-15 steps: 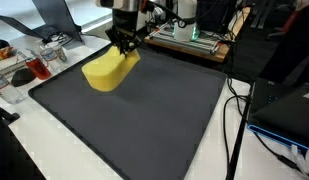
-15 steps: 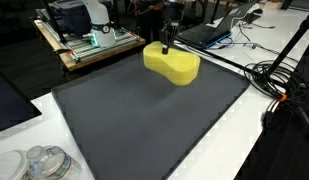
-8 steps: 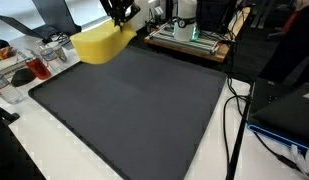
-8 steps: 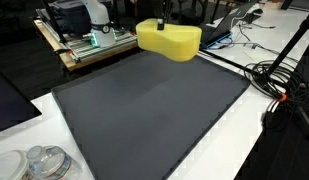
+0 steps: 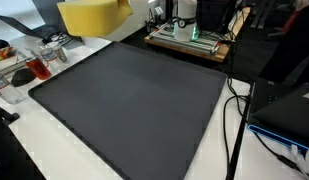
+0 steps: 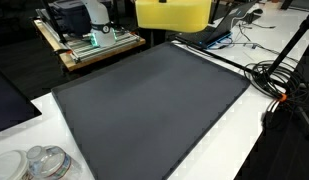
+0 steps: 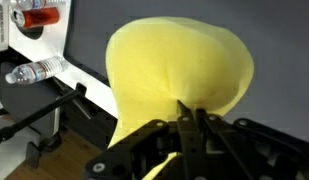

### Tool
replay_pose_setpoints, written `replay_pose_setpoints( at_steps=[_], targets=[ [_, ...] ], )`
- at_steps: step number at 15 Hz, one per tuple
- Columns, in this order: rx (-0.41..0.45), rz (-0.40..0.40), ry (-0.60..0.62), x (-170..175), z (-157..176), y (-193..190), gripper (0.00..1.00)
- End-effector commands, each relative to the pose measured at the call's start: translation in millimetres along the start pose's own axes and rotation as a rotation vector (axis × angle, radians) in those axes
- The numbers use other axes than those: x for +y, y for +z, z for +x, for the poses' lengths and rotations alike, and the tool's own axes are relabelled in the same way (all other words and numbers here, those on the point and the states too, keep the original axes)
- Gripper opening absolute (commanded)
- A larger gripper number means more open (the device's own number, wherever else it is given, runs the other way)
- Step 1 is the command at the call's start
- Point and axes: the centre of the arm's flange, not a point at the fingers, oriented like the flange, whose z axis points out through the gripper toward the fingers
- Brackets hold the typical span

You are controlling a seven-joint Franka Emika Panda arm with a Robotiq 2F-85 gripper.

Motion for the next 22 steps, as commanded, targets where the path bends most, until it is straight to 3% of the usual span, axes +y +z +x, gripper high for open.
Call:
replay_pose_setpoints(
  at_steps=[1, 6, 12, 19, 22],
  targets=[
    [0.030, -0.083, -0.180, 4, -6, -25, 0.02],
    [0.023, -0.200, -0.409, 0, 3, -37, 0.02],
    [0.041, -0.431, -0.595, -10, 7, -62, 0.02],
    [0.002, -0.720, -0.700, -9, 10, -83, 0.02],
    [-0.017, -0.788, -0.730, -11, 12, -82, 0.02]
  ],
)
